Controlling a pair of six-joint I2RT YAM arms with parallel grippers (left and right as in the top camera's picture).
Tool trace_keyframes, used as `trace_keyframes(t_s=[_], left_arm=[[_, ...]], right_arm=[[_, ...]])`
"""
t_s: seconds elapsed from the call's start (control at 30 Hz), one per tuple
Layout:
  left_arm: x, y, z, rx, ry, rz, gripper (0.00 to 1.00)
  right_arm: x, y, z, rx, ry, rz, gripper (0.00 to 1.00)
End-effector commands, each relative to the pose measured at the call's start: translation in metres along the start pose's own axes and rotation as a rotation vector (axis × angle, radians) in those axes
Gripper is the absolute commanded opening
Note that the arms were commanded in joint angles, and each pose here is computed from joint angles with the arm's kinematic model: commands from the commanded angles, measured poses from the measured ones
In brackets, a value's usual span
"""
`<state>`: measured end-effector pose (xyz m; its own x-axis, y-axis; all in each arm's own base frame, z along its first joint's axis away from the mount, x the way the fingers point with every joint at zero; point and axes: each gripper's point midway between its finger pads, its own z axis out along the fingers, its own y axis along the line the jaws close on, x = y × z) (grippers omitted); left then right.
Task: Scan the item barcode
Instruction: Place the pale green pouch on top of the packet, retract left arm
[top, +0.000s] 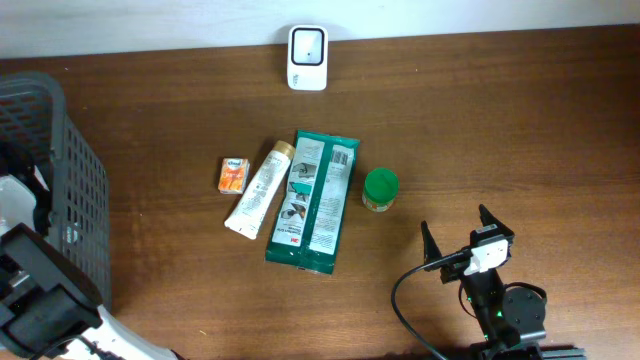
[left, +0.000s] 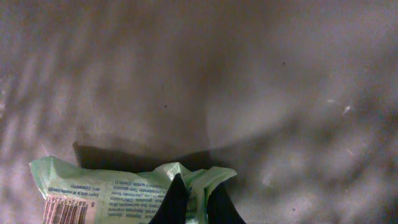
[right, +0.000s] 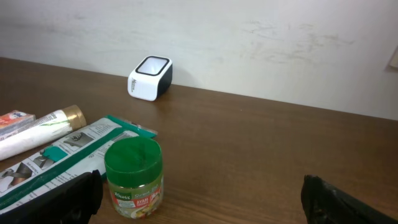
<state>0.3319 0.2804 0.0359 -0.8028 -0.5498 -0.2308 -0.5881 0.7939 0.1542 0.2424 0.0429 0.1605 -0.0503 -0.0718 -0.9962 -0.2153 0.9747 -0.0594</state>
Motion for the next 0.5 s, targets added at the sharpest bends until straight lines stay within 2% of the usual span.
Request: trace_keyframes(t_s=[0.0, 0.1, 0.17, 0.23, 0.3, 0.37, 0.47], left_arm=[[-0.010, -0.001, -0.013, 0.022, 0.002, -0.002, 0.00], [-0.056, 0.012, -0.083, 0.015, -0.162, -0.026, 0.00], [-0.093, 0.025, -0.170, 0.010, -0.365, -0.052, 0.00], [-0.104, 0.020, -0.244, 0.071, -0.539, -0.049, 0.00], [-0.094, 0.000, -0.308, 0.160, -0.676, -0.007, 0.00], [-0.067, -0.047, -0.368, 0.284, -0.777, 0.102, 0.00], [-0.016, -0.139, -0.397, 0.432, -0.750, 0.325, 0.00]], right_arm=[[0.002, 0.001, 0.000, -0.007, 0.003, -0.003, 0.98], [0.002, 0.001, 0.000, -0.007, 0.002, -0.003, 0.98], [0.002, 0.001, 0.000, -0.007, 0.002, -0.003, 0.98], [0.002, 0.001, 0.000, -0.007, 0.002, -0.003, 0.98], [0.002, 0.001, 0.000, -0.007, 0.002, -0.003, 0.98], [0.002, 0.001, 0.000, -0.007, 0.002, -0.003, 0.98], [0.002, 0.001, 0.000, -0.007, 0.002, -0.003, 0.98]])
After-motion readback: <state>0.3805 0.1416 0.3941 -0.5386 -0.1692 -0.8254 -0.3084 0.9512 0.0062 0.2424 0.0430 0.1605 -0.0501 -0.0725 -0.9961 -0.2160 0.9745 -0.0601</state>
